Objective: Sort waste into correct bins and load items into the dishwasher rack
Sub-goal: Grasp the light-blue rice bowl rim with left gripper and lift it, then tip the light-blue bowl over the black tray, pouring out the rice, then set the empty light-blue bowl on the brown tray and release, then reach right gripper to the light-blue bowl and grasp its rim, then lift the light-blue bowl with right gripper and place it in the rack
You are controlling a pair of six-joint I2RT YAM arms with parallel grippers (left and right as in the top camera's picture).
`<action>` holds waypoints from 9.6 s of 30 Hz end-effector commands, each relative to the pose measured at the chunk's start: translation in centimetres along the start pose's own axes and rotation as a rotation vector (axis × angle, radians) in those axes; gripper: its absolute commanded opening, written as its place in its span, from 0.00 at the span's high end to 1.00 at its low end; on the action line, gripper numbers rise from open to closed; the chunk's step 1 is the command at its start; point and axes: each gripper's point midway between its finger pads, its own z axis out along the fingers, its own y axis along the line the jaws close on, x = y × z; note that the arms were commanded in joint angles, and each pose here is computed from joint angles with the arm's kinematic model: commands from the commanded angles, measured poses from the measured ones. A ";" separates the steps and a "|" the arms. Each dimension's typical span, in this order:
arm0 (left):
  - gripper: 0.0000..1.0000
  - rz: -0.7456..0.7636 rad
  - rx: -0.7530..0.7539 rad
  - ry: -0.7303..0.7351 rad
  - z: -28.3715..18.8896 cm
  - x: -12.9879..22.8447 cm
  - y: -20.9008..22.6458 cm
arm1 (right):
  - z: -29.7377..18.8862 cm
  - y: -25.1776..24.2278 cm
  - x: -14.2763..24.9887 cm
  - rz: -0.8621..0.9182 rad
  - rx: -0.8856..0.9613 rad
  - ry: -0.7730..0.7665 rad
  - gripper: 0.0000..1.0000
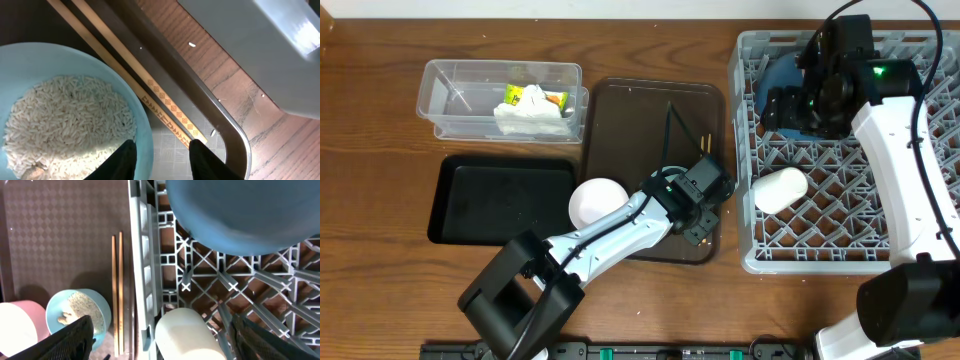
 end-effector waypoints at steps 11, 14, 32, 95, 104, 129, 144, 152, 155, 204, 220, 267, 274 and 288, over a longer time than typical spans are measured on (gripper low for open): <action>0.62 -0.023 -0.010 0.031 2.1 0.4 0.2 | -1.3 0.4 0.1 -0.052 -0.011 -0.018 0.15; 0.65 -0.022 -0.010 0.031 2.1 0.4 0.2 | -1.3 0.4 0.1 -0.052 -0.011 -0.017 0.15; 0.94 -0.085 0.002 -0.072 -1.4 -1.9 -0.1 | -1.3 0.3 0.2 -0.058 -0.010 -0.013 0.15; 0.94 -1.370 1.066 -0.637 -20.0 10.7 25.0 | -1.3 0.3 0.4 -0.057 -0.008 -0.003 0.16; 0.94 -1.447 1.065 -0.667 -20.7 12.1 26.1 | -1.3 0.3 0.4 -0.057 -0.008 -0.002 0.16; 0.94 -1.607 1.108 -0.666 -21.6 13.6 27.4 | -1.3 0.2 0.6 -0.068 -0.006 0.005 0.15; 0.94 -1.368 1.012 -0.715 -22.8 11.4 25.5 | -1.3 0.1 0.5 -0.068 0.000 -0.001 0.15; 0.94 -1.091 0.660 -0.557 -23.5 7.0 22.3 | -1.3 0.1 0.5 -0.067 0.000 0.000 0.15; 0.94 -0.985 0.478 -0.541 -23.4 4.5 21.3 | -1.3 0.1 0.5 -0.067 0.000 0.000 0.15; 0.41 -0.687 -0.226 -0.391 -12.4 -3.5 16.8 | -0.8 6.5 -0.3 -0.165 -0.156 -0.060 0.17; 0.23 -1.067 -0.440 -0.412 -23.8 8.7 25.2 | 10.3 18.5 3.5 -0.287 -0.207 0.043 0.22; 0.13 -1.103 -0.441 -0.333 -22.9 10.4 25.1 | -17.7 -6.7 2.3 0.212 0.580 -0.518 0.99; 0.13 -1.103 -0.441 -0.333 -22.9 10.4 25.1 | -22.8 -14.1 8.1 0.286 0.985 -0.434 0.98; 0.12 -1.103 -0.441 -0.333 -22.9 10.4 25.1 | -17.6 -16.0 3.0 0.036 1.362 -0.187 0.99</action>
